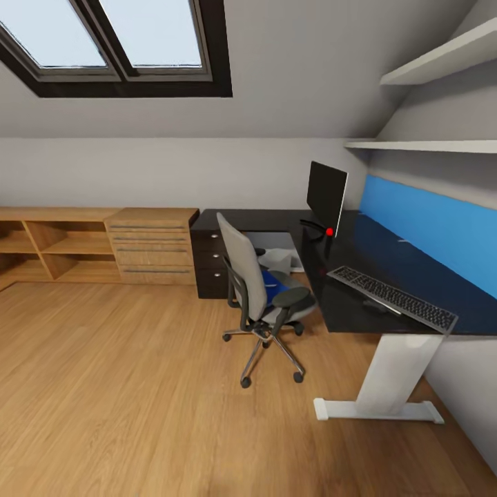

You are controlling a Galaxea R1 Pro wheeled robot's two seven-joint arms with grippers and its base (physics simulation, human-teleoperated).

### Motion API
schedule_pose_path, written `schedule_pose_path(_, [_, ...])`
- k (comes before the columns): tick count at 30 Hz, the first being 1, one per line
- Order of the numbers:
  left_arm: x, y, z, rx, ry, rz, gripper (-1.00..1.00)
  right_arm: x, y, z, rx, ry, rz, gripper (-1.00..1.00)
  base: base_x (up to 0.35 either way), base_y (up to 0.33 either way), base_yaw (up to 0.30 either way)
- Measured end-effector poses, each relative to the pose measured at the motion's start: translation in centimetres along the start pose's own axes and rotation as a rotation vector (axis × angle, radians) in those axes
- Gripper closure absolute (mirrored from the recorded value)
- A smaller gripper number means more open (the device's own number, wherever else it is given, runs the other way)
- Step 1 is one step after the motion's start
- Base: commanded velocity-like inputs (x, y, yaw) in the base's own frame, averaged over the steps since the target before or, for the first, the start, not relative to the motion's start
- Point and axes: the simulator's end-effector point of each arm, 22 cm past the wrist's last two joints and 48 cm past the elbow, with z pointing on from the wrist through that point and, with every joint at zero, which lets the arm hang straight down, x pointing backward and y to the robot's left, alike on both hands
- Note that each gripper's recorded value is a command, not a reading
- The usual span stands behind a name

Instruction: In the bedroom, organize the workspace by keeping the computer under the desk, ensuring the monitor is on the desk, placing the keyboard on the desk next to the monitor, placing the mouse on the desk next to the keyboard, moving the folder from the swivel chair onto the desk next to the mouse, stacking the notebook on top of the folder with the pen on top of the notebook, and positioning the swivel chair next to the desk.

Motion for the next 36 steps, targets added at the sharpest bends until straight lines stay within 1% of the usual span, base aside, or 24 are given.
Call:
schedule_pose_path(3, [0.4, -0.2, 0.4, 0.003, 0.000, -0.002, -1.00, 0.3, -0.3, 0.4, 0.006, -0.004, 0.001, -1.00, 0.000, 0.000, 0.000])
schedule_pose_path(5, [0.7, -0.6, 0.7, 0.008, -0.001, -0.007, -1.00, 0.5, -1.2, 0.6, 0.015, -0.006, -0.004, -1.00, 0.000, 0.000, 0.000])
schedule_pose_path(6, [0.6, -1.5, 0.7, 0.022, -0.008, -0.011, -1.00, 0.5, -2.2, 0.8, 0.027, -0.009, -0.012, -1.00, 0.000, 0.000, 0.000])
schedule_pose_path(8, [0.7, -1.9, 1.0, 0.029, -0.011, -0.012, -1.00, 0.7, -2.4, 1.0, 0.026, -0.012, -0.018, -1.00, 0.000, 0.000, 0.000])
schedule_pose_path(9, [0.3, -2.8, 1.1, 0.041, -0.021, -0.016, -1.00, 0.8, -2.6, 1.1, 0.027, -0.016, -0.020, -1.00, 0.000, 0.000, 0.000])
schedule_pose_path(10, [-2.2, -6.1, 0.8, 0.090, -0.072, -0.002, -1.00, 0.0, -2.0, 1.7, 0.017, -0.035, -0.020, -1.00, 0.000, 0.000, 0.000])
schedule_pose_path(12, [-3.3, -7.1, 0.9, 0.108, -0.084, 0.004, -1.00, -0.8, -1.4, 2.4, 0.010, -0.056, -0.013, -1.00, 0.000, 0.000, 0.000])
schedule_pose_path(13, [-4.2, -7.8, 0.9, 0.121, -0.076, 0.013, -1.00, -2.1, -0.7, 3.2, 0.003, -0.076, -0.007, -1.00, 0.000, 0.000, 0.000])
schedule_pose_path(14, [-5.0, -8.4, 0.8, 0.126, -0.056, 0.021, -1.00, -3.9, -0.2, 4.5, 0.001, -0.088, 0.000, -1.00, 0.000, 0.000, 0.000])
schedule_pose_path(15, [-5.2, -8.6, 0.8, 0.124, -0.036, 0.027, -1.00, -4.8, 0.0, 5.4, 0.003, -0.089, 0.003, -1.00, 0.000, 0.000, 0.000])
schedule_pose_path(16, [-5.7, -8.8, 0.7, 0.113, 0.005, 0.039, -1.00, -6.8, 0.2, 7.0, 0.008, -0.079, 0.006, -1.00, 0.000, 0.000, 0.000])
schedule_pose_path(17, [-6.3, -8.9, 0.7, 0.107, 0.020, 0.044, -1.00, -7.9, 0.3, 8.0, 0.013, -0.071, 0.007, -1.00, 0.000, 0.000, 0.000])
schedule_pose_path(18, [-8.1, -9.3, 0.3, 0.100, 0.026, 0.051, -1.00, -10.0, 0.5, 9.6, 0.020, -0.050, 0.005, -1.00, 0.000, 0.000, 0.000])
schedule_pose_path(21, [-12.3, -10.4, -0.6, 0.108, -0.024, 0.049, -1.00, -14.1, 0.9, 12.1, 0.025, -0.045, 0.001, -1.00, 0.000, 0.000, 0.000])
schedule_pose_path(22, [-13.7, -10.8, -1.0, 0.114, -0.048, 0.046, -1.00, -15.5, 1.1, 12.8, 0.025, -0.051, 0.001, -1.00, 0.000, 0.000, 0.000])
schedule_pose_path(23, [-16.3, -11.7, -2.0, 0.129, -0.093, 0.039, -1.00, -18.5, 1.9, 13.9, 0.019, -0.065, 0.002, -1.00, 0.000, 0.000, 0.000])
schedule_pose_path(24, [-17.5, -12.1, -2.6, 0.139, -0.116, 0.034, -1.00, -20.2, 2.4, 14.5, 0.014, -0.077, 0.003, -1.00, 0.000, 0.000, 0.000])
schedule_pose_path(26, [-19.3, -13.0, -3.5, 0.157, -0.143, 0.027, -1.00, -22.8, 3.7, 15.4, 0.000, -0.091, 0.005, -1.00, 0.000, 0.000, 0.000])
schedule_pose_path(27, [-20.7, -14.0, -4.3, 0.175, -0.153, 0.025, -1.00, -25.1, 5.0, 16.0, -0.013, -0.098, 0.005, -1.00, 0.000, 0.000, 0.000])
schedule_pose_path(30, [-22.1, -15.7, -5.0, 0.204, -0.145, 0.026, -1.00, -27.9, 6.5, 16.8, -0.027, -0.097, 0.004, -1.00, 0.000, 0.000, 0.000])
schedule_pose_path(31, [-22.8, -17.0, -5.4, 0.224, -0.132, 0.025, -1.00, -29.1, 7.1, 17.1, -0.030, -0.089, -0.001, -1.00, 0.000, 0.000, 0.000])
schedule_pose_path(33, [-23.1, -18.3, -5.5, 0.245, -0.120, 0.023, -1.00, -29.9, 7.5, 17.5, -0.032, -0.081, -0.005, -1.00, 0.000, 0.000, 0.000])
schedule_pose_path(34, [-23.5, -19.5, -5.8, 0.265, -0.113, 0.018, -1.00, -30.5, 7.7, 17.6, -0.033, -0.073, -0.009, -1.00, 0.000, 0.000, 0.000])
schedule_pose_path(36, [-23.8, -20.5, -5.8, 0.280, -0.111, 0.017, -1.00, -30.8, 7.9, 17.9, -0.033, -0.068, -0.012, -1.00, 0.000, 0.000, 0.000])
